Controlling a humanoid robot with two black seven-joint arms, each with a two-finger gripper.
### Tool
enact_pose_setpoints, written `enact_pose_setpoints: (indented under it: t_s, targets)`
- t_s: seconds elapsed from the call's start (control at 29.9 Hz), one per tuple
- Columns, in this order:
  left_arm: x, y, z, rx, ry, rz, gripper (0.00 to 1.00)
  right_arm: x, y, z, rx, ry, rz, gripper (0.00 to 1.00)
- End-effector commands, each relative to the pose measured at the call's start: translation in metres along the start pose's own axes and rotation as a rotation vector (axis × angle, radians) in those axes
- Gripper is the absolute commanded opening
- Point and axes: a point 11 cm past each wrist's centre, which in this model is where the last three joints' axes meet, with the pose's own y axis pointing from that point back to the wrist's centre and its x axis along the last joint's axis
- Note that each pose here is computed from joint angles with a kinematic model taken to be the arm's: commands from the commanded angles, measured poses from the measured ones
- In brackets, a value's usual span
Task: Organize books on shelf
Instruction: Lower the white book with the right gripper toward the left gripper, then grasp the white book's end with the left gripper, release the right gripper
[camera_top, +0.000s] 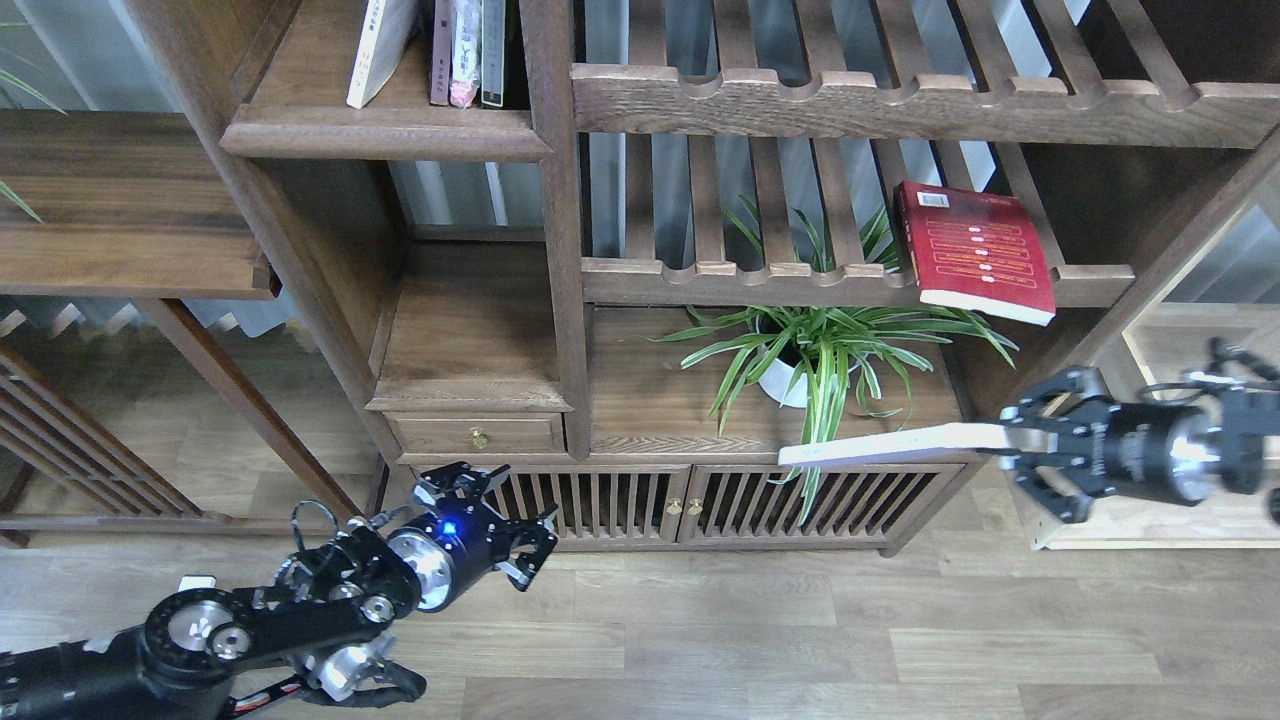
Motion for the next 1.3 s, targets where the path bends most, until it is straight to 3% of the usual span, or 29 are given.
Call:
enact_pose_setpoints:
  t_s: [0.0, 0.1, 0.17, 0.2, 0.84, 1.27]
  targets:
    - [-0.015, -0.003, 0.011, -0.021, -0.036, -0.054, 0.71, -0.004, -0.01, -0.006, 0.019, 0.007, -0.015, 0.03]
    - [-0.019, -0.006, 0.022, -0.043, -0.057, -0.072, 0.78, -0.007, -0.017, -0.009, 0.031, 0.012, -0.029, 0.03]
    - [-0.018, -0.007, 0.028, -0.046, -0.084, -0.09, 0.94, -0.01, -0.024, -0.014, 0.046, 0.017, -0.042, 0.03]
    - [-0.02, -0.009, 0.03, -0.046, -0.094, -0.098, 0.95, -0.01, -0.028, -0.017, 0.054, 0.022, -0.045, 0.03]
    - [-0.04, -0.038, 0.098, -0.112, -0.349, -0.143, 0.95, -0.018, -0.064, -0.048, 0.136, 0.059, -0.1, 0.03]
    - [-0.033, -0.05, 0.083, -0.061, -0.404, -0.108, 0.95, -0.008, -0.066, -0.055, 0.15, 0.072, -0.09, 0.03]
